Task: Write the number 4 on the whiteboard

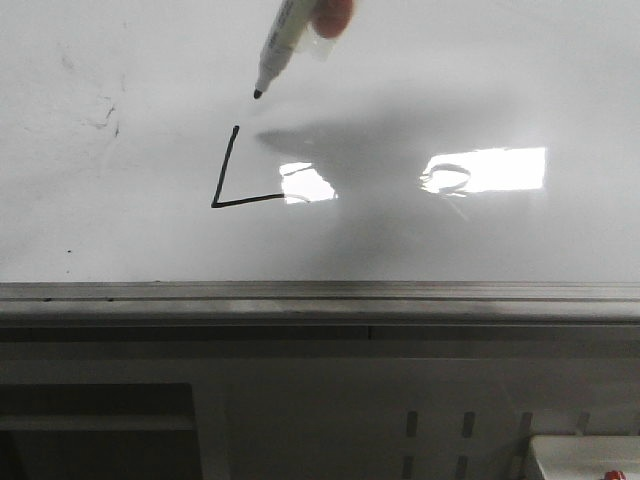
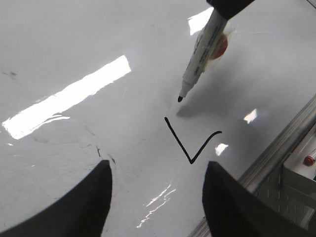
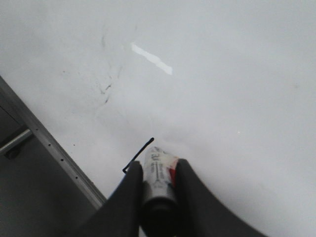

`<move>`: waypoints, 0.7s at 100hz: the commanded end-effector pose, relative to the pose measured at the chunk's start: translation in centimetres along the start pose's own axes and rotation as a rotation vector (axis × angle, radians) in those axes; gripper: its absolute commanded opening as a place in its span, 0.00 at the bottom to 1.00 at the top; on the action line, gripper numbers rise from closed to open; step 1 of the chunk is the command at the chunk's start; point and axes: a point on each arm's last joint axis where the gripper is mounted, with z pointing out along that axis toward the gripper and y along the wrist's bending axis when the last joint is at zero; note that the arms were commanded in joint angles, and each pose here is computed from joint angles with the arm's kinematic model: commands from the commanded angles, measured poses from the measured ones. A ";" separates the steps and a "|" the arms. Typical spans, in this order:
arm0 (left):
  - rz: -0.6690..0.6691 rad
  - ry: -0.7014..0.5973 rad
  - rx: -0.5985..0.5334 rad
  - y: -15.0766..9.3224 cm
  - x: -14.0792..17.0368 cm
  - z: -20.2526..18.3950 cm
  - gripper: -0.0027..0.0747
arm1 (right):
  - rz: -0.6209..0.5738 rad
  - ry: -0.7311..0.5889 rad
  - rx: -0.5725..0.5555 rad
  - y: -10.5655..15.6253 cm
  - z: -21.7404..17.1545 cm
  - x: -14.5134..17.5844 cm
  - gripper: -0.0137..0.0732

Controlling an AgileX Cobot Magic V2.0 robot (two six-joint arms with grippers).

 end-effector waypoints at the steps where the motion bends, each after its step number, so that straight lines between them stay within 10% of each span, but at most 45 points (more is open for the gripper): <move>1: -0.020 -0.097 -0.004 0.2 -1.5 0.0 0.52 | -0.014 -0.103 0.022 -0.5 -0.5 -1.7 0.08; 38: -0.020 -0.097 -0.004 0.2 -1.5 0.0 0.52 | 0.020 0.136 -0.047 1.0 1.8 2.9 0.08; 70: 0.063 -0.087 0.102 -1.2 -1.3 1.0 0.52 | -0.032 0.008 -0.125 3.5 0.0 1.0 0.08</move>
